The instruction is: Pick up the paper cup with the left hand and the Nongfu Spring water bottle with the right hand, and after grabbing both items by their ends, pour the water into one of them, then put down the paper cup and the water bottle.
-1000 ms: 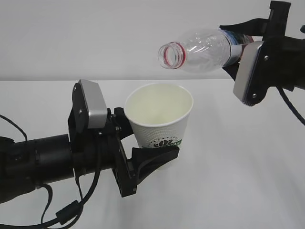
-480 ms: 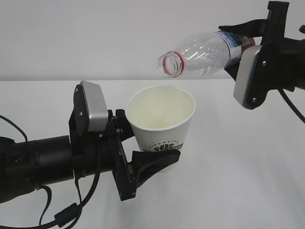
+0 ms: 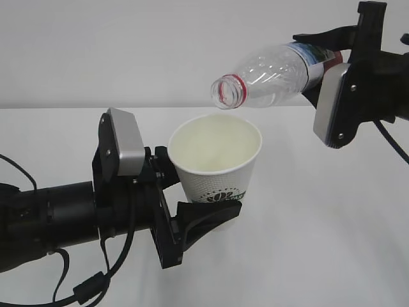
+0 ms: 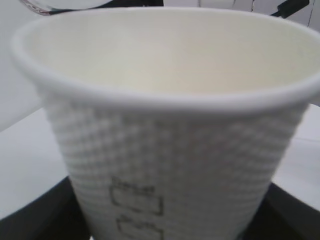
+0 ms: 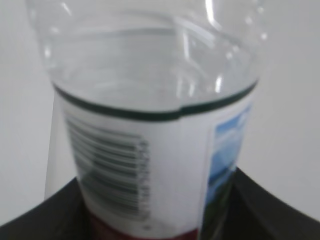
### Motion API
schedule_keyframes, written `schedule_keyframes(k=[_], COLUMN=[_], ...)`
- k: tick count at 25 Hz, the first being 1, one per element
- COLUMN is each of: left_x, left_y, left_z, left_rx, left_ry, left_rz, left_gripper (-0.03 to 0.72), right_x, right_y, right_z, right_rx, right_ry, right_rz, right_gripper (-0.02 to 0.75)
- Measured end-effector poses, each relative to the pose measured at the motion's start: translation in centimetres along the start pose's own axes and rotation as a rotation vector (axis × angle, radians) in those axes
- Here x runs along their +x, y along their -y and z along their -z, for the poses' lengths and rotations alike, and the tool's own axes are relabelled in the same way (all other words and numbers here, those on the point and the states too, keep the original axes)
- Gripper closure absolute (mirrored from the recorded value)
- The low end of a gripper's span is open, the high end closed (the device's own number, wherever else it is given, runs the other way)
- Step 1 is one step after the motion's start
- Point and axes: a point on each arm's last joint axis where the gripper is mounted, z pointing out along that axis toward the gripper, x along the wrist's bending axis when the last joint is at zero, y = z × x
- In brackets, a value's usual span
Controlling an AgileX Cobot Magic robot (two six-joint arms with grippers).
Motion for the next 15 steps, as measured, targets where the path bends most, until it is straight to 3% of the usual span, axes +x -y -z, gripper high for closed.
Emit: schedule_keyframes(k=[15], left_x=[0.21], left_y=[-0.12], left_z=[0.01], left_rx=[-0.013], left_ry=[-0.023], left_rz=[0.012], left_gripper=[0.130], right_x=[0.00], right_y=[0.00], right_z=[0.00], right_rx=[0.000], right_ry=[0.000], right_rz=[0.015], right_gripper=[0.289])
